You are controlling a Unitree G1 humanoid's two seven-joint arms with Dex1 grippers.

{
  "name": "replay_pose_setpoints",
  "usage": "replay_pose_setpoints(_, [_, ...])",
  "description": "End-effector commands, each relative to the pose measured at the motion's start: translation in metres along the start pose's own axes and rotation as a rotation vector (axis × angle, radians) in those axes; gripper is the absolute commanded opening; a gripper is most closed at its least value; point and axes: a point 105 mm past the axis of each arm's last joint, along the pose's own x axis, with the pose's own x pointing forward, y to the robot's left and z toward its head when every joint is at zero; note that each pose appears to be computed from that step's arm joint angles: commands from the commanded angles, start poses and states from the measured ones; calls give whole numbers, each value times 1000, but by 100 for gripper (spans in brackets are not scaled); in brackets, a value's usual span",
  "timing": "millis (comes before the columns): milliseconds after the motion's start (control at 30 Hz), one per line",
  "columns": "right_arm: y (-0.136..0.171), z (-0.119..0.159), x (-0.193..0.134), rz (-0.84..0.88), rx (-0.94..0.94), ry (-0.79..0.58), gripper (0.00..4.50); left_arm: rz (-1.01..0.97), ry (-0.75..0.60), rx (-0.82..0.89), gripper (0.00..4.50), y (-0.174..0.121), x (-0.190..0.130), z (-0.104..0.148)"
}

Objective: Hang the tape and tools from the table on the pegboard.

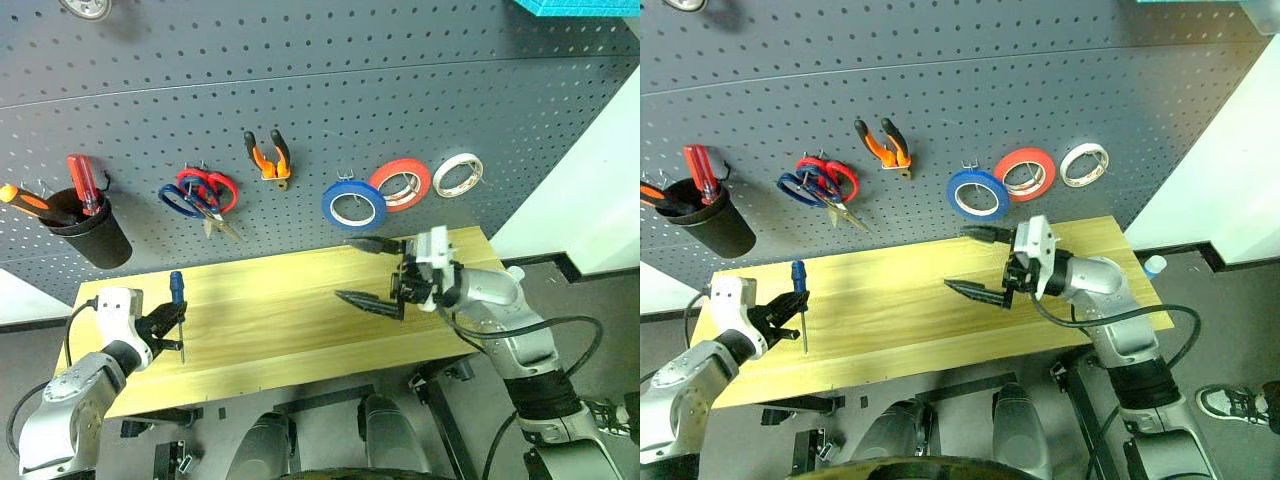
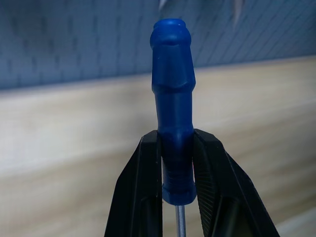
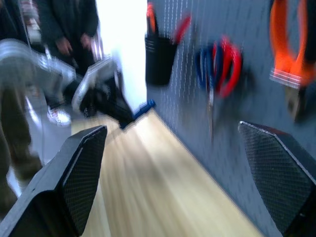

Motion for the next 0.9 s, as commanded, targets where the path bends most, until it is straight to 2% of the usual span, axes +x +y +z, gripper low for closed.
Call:
replay_pose_setpoints(33, [1,33,6,23,-29,-120,450,-80,-225,32,51,-6,-12,47])
replay_pose_setpoints(133, [4,36,8,41,-48,-110,450,-132,-354,46,51,-10,-22,72])
replay_pose_setpoints(367, [6,31,9,47,-58,-90,450,-209,-559,75,51,-11,-42,128])
replay_pose_setpoints(433, [6,30,9,45,-57,-88,450,-222,-652,82,51,-8,-52,154])
replay_pose_setpoints(600, [5,28,10,40,-56,-85,450,-103,-884,139,51,13,-68,215])
replay_pose_setpoints(667, [5,28,10,38,-55,-86,450,-74,-936,178,51,15,-71,231])
replay_pose_setpoints(767, [6,27,11,37,-55,-87,450,-31,-934,288,51,17,-68,244])
replay_pose_setpoints(900, [6,26,11,33,-53,-83,450,67,-844,439,51,31,-53,238])
